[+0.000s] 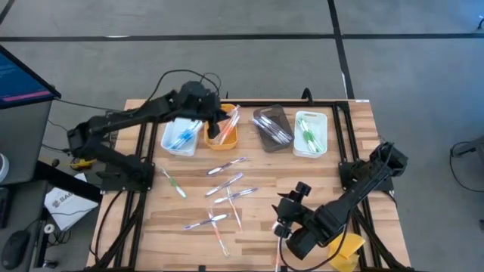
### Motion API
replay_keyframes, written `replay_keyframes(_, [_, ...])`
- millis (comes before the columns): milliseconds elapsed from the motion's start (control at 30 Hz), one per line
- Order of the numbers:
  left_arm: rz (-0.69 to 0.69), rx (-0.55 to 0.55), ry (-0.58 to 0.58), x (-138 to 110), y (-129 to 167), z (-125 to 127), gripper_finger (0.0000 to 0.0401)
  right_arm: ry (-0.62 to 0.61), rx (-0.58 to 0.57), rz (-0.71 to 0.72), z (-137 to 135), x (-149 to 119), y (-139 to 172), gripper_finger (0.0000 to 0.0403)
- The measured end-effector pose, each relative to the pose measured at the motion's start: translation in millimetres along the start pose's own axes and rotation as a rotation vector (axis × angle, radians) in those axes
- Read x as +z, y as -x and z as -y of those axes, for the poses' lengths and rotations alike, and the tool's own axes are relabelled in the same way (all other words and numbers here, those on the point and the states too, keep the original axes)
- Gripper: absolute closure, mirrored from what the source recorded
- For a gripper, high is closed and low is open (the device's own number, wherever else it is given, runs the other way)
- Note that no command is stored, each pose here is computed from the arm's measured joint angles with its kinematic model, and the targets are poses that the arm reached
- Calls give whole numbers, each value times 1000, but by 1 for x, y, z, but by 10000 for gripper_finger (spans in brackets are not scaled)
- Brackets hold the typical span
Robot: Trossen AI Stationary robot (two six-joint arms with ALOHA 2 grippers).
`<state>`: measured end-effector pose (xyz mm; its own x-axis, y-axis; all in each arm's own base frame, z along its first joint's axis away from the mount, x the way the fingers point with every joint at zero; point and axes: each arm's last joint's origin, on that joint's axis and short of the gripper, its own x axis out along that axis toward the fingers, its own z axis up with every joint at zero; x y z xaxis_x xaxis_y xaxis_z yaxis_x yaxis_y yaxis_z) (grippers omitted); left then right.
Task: Pick & Place Toothbrushes
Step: Put the orange toothbrush into the yellow bin
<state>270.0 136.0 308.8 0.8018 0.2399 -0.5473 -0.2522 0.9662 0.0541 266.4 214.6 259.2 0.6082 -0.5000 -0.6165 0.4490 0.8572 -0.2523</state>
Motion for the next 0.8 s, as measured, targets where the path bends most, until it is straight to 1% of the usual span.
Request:
replay_keyframes(167, [-53, 30, 70, 2, -14, -24, 384, 2, -3, -1, 0, 0, 0, 211])
replay_keyframes(267, [-69, 6, 124, -2, -20, -37, 384, 2, -2, -1, 0, 0, 0, 210])
replay_keyframes(367, [-115, -15, 162, -12, -29, -48, 384, -2, -2, -1, 0, 0, 0, 209])
replay_keyframes(500, [-181, -16, 188, -25, -45, -54, 384, -9, -2, -2, 0, 0, 0, 211])
replay_keyframes(667, [-226, -26, 201, -35, -61, -56, 384, -5, -4, -3, 1, 0, 0, 211])
replay_keyframes(800, [-248, -30, 207, -39, -67, -57, 384, -3, -5, -5, 1, 0, 0, 212])
